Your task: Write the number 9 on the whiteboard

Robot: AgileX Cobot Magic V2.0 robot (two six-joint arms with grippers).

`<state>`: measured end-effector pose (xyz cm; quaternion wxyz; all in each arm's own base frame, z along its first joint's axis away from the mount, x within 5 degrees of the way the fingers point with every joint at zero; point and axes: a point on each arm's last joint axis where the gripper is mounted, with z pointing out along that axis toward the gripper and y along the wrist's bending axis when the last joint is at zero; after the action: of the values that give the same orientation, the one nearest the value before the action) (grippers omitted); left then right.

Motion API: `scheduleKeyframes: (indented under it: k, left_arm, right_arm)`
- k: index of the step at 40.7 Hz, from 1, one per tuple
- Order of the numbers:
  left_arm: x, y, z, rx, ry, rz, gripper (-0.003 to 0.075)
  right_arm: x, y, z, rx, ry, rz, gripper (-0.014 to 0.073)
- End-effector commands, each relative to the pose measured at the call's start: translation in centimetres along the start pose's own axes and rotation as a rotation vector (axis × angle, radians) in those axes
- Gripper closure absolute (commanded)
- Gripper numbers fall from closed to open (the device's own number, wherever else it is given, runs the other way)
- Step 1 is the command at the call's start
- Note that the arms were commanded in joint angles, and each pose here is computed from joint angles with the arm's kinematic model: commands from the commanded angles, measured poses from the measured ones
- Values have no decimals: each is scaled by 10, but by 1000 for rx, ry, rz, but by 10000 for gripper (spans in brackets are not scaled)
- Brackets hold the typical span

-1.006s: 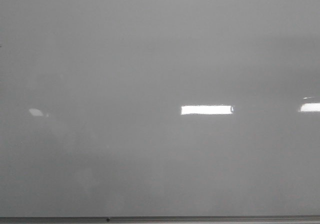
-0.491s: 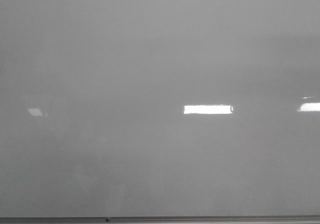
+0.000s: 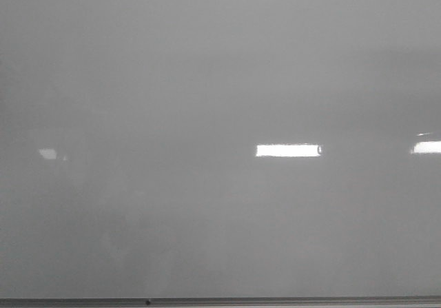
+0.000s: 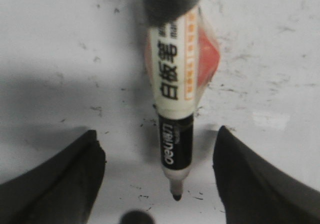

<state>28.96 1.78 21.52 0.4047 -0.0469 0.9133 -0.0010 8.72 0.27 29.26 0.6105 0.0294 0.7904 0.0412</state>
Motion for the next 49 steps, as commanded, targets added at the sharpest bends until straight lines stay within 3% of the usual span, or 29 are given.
scheduleKeyframes:
  k: [1, 9, 13, 22, 28, 37, 43, 49]
  left_arm:
    - [-22, -1, -9, -1, -141, -10, 401]
    - [-24, -1, -9, -3, -167, -10, 636]
    - [-24, -1, -9, -3, -168, -10, 707]
    - [-21, -5, -18, 15, -114, -4, 739]
    - [-24, -24, -34, 88, 8, -10, 738]
    - [-26, -82, -61, 289, 252, 296, 738]
    - [-19, -130, -85, 554, 264, 589, 725]
    - [-11, -168, -110, 833, 173, 856, 678]
  right_arm:
    - [-18, 1, -2, 3, -100, 5, -6]
    - [-18, 1, -2, 3, -100, 5, -6]
    - [-18, 1, -2, 3, -100, 5, -6]
    - [-18, 1, -2, 3, -100, 5, -6]
    - [-17, 1, -2, 2, -68, 5, -6]
    - [-27, 5, 6, -23, 109, -89, -6]
    - [-34, 18, 17, -144, 262, -174, -6]
    - [-40, 40, 27, -342, 419, -252, -6]
